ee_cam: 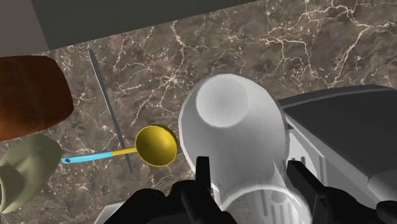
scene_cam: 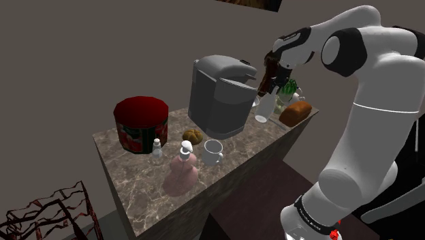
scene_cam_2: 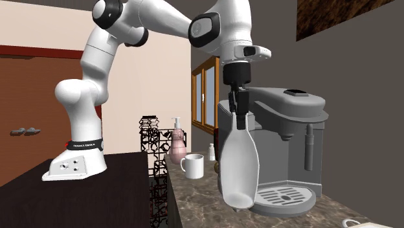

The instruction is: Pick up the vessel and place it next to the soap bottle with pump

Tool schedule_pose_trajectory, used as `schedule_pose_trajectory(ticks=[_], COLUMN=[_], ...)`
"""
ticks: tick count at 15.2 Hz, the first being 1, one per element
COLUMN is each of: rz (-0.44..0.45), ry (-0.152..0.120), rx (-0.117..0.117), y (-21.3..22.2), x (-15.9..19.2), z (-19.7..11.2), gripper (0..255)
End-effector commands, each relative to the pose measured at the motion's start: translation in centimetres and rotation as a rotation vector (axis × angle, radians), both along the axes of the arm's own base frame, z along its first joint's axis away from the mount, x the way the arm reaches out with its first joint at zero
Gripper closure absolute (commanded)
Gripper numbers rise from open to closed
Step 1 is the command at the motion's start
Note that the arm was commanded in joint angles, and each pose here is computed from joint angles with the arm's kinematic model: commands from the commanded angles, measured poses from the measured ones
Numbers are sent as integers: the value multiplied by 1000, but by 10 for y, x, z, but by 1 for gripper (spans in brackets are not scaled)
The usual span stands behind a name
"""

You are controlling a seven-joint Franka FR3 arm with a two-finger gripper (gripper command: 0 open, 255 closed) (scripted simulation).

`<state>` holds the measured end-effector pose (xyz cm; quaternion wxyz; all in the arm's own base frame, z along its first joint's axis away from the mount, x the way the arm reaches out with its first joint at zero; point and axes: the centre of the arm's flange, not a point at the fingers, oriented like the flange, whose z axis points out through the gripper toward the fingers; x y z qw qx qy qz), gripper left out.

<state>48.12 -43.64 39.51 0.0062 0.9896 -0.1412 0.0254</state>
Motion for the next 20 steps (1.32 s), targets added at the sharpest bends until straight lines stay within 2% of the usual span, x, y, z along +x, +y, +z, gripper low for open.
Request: schedule_pose_trajectory(ticks=[1, 20], rz=[0, 0], ry=[0, 0], rx=[0, 0], y=[0, 0], x=[-1, -1], z=[11, 112], gripper=[255, 255])
